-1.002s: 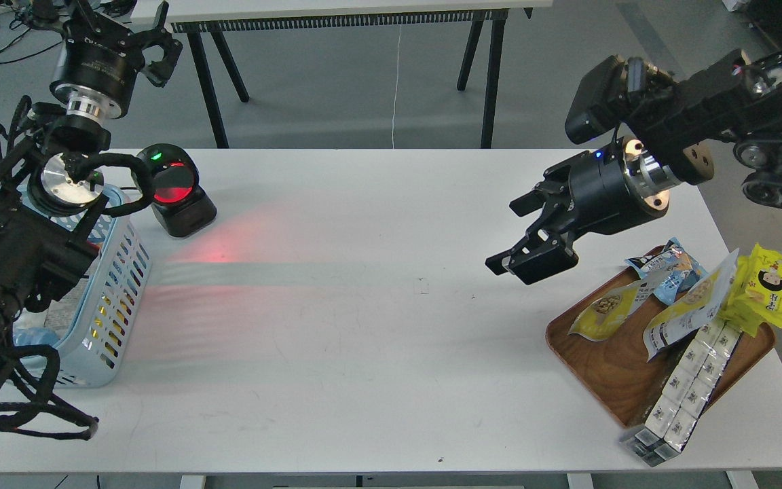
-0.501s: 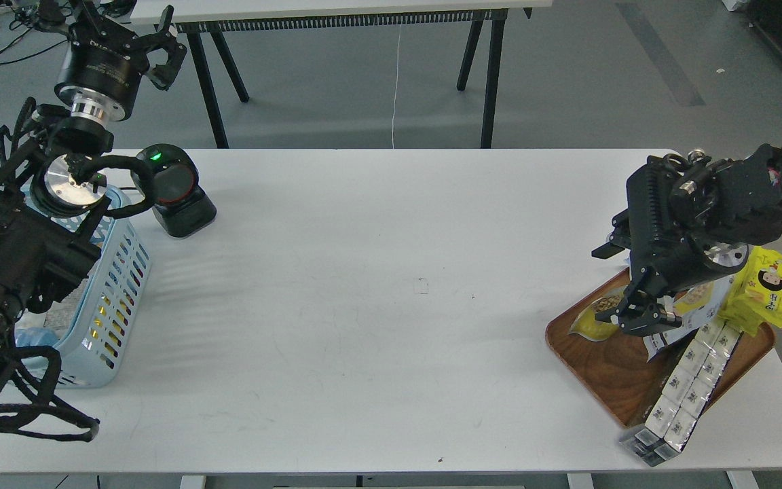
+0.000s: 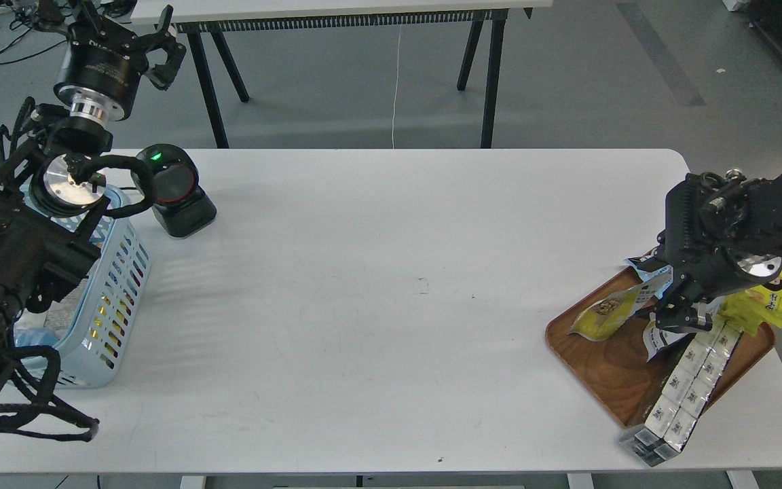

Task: Scan snack and place in basket
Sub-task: 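Lower the right gripper onto the yellow snack bag and grasp it, then lift the yellow bag and carry it toward the barcode scanner, then set the yellow bag down on the table and withdraw the right gripper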

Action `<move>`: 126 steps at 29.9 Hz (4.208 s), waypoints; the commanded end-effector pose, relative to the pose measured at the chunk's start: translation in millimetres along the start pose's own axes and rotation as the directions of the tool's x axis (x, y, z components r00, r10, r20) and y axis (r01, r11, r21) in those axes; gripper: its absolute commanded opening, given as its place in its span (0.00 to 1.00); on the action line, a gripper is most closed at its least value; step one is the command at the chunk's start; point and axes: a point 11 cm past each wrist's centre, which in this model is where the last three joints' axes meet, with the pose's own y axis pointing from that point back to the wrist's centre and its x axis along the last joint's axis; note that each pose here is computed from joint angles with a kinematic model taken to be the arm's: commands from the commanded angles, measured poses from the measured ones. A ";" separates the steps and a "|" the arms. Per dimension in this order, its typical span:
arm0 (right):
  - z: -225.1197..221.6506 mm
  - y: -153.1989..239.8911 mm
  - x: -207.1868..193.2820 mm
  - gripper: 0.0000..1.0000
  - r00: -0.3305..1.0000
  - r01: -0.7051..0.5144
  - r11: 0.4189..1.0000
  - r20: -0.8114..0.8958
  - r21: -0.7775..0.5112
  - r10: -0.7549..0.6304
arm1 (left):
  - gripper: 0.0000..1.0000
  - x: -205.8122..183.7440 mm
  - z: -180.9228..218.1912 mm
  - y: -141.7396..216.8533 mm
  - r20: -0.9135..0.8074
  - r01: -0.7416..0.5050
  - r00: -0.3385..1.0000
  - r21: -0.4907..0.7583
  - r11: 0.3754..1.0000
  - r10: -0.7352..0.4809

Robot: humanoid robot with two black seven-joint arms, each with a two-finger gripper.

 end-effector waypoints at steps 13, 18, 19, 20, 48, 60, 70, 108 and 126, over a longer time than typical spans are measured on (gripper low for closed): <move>0.1 -4.1 15.5 0.31 0.999 -0.036 0.999 -0.029 0.009 0.036 | 1.00 0.1 -1.2 0.1 0.001 0.000 1.000 0.004 1.000 0.000; -1.0 -5.6 15.9 0.11 0.999 -0.031 0.999 -0.032 0.014 0.032 | 1.00 0.9 -0.3 0.4 0.003 -0.002 1.000 0.003 1.000 0.002; -1.0 -5.6 15.8 0.07 0.999 -0.030 0.999 -0.031 0.014 0.030 | 1.00 0.9 0.0 0.3 0.002 -0.002 1.000 0.002 1.000 0.002; -0.9 -5.4 15.3 0.03 0.999 -0.030 0.999 -0.030 0.013 0.030 | 1.00 0.9 0.0 0.3 0.002 -0.002 1.000 0.002 1.000 0.002; 28.1 71.9 147.9 0.00 0.939 -0.336 0.935 -0.120 -0.114 0.323 | 1.00 0.1 5.5 -0.7 0.011 0.004 1.000 -0.001 1.000 -0.004; 0.7 41.8 253.8 0.00 0.888 -0.430 0.903 -0.170 0.020 0.427 | 1.00 0.5 5.3 -0.6 0.012 0.003 1.000 0.001 1.000 -0.003; -19.1 0.8 305.4 0.00 0.878 -0.433 0.897 -0.183 0.087 0.442 | 1.00 1.1 5.1 -0.1 0.012 0.001 1.000 0.001 1.000 -0.001; -45.6 -35.8 311.7 0.34 0.893 -0.385 0.910 -0.187 0.154 0.409 | 1.00 2.2 7.6 0.5 0.015 0.000 1.000 -0.007 1.000 0.000; 3.2 63.9 243.2 0.74 0.858 -0.513 0.858 0.043 0.040 0.511 | 1.00 5.5 35.9 -0.9 0.085 0.010 0.996 -0.005 1.000 -0.009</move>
